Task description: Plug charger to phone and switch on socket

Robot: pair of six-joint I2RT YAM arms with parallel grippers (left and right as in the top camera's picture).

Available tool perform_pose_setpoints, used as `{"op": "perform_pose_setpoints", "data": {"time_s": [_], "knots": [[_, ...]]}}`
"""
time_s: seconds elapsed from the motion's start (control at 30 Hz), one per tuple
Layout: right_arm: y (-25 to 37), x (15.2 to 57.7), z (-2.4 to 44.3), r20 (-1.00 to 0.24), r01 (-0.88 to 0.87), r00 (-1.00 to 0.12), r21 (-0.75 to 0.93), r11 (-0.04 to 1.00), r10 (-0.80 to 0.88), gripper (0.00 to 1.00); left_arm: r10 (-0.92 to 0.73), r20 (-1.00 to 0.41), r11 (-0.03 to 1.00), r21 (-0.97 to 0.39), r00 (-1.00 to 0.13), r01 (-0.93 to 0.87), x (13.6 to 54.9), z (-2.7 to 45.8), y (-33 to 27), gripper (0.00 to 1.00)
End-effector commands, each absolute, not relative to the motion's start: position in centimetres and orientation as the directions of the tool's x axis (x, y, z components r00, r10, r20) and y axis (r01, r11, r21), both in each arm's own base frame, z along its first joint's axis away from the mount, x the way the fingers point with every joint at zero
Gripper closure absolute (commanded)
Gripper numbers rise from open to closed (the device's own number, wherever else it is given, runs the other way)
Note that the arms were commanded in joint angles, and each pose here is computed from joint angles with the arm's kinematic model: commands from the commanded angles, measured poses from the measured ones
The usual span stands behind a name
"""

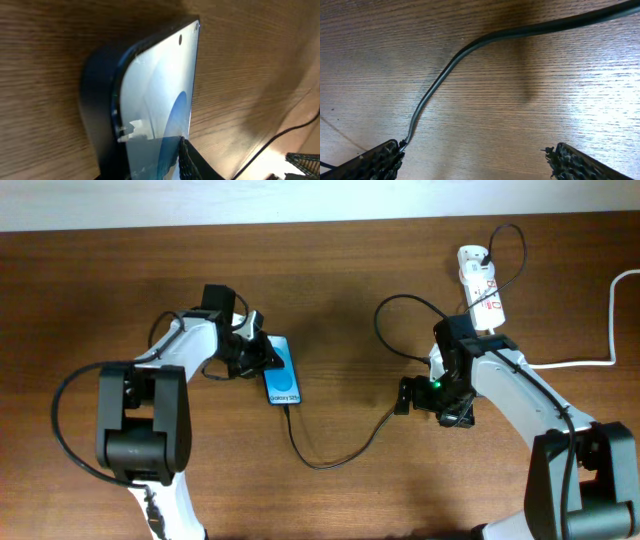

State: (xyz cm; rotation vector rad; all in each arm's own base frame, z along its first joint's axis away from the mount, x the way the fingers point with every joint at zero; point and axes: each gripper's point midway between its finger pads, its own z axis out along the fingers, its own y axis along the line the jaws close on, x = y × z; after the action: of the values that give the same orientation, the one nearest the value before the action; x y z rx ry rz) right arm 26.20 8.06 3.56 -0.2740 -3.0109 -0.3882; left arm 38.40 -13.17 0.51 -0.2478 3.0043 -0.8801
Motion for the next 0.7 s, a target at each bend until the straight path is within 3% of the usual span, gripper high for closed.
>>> {"op": "perform_pose_setpoints", "data": {"time_s": [0.0, 0.67], "knots": [[7.9, 26.2, 3.7, 0.101, 0.185, -0.981, 0.234, 0.954, 0.166, 0.02, -0.198, 0.079, 0.946, -0.246, -0.977, -0.212, 36.3, -4.3, -8.0, 0.74], [7.9, 26.2, 3.7, 0.101, 0.185, -0.981, 0.234, 0.954, 0.166, 0.02, -0.204, 0.064, 0.965, -0.156, -0.977, -0.211, 36.2, -4.6, -6.4, 0.73]]}}
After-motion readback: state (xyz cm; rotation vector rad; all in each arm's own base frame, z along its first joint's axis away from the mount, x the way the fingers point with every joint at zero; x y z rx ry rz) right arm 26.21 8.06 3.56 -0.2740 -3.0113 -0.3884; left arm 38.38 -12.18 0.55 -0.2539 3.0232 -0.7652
